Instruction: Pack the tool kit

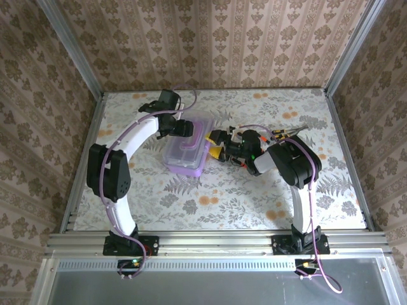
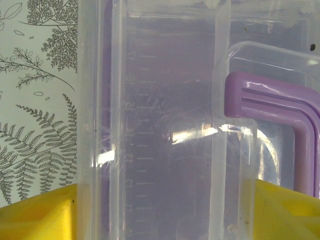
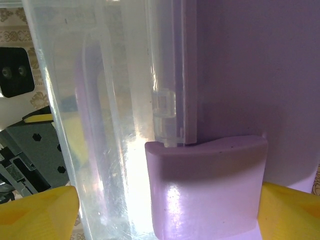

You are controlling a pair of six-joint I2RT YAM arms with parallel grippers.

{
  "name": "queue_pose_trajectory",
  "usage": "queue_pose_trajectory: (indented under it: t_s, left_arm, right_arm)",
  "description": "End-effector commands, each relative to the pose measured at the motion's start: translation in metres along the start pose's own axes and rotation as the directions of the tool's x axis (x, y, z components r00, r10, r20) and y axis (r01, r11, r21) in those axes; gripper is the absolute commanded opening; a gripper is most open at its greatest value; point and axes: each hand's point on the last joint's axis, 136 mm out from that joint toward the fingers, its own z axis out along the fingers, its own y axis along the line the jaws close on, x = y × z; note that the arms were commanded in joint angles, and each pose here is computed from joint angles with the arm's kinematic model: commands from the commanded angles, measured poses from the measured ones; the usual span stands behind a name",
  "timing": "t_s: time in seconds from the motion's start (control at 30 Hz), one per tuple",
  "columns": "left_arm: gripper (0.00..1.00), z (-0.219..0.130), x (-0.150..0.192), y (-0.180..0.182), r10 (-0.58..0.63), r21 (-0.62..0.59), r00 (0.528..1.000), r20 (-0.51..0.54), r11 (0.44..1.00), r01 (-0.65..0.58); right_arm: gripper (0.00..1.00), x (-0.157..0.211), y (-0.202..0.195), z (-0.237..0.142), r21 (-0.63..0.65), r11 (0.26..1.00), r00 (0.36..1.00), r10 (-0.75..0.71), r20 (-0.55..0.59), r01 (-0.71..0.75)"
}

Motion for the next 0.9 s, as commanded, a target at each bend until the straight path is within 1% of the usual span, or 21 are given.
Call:
queue_pose_trajectory:
  t_s: [0.0,0.17,0.4,0.67,0.87]
  left_arm:
    - [0.64,0.059,0.076,0.041,-0.024,-0.160,0.962,-0.272,0.987,-0.021]
    - [0.64,0.065,0.082,0.043,-0.029,-0.174,0.956,-0.292,0.985,-0.023]
    - [0.63,0.067,0.086,0.054,-0.027,-0.235,0.952,-0.304,0.971,-0.048]
    - [0.62,0.066,0.089,0.064,-0.012,-0.294,0.949,-0.315,0.952,-0.085]
    - [0.62,0.065,0.088,0.065,-0.007,-0.304,0.949,-0.314,0.948,-0.093]
  right_arm:
    - [0.89,-0.003,0.107,-0.005,-0.241,0.959,0.987,-0.158,-0.006,0.152]
    - [0.88,-0.014,0.132,-0.012,-0.282,0.944,0.984,-0.176,0.011,0.172]
    - [0.88,-0.022,0.137,-0.025,-0.283,0.942,0.983,-0.177,0.043,0.182]
    - [0.88,-0.033,0.151,-0.043,-0.294,0.930,0.975,-0.200,0.099,0.220]
    - [0.88,-0.043,0.143,-0.057,-0.272,0.939,0.975,-0.183,0.124,0.211]
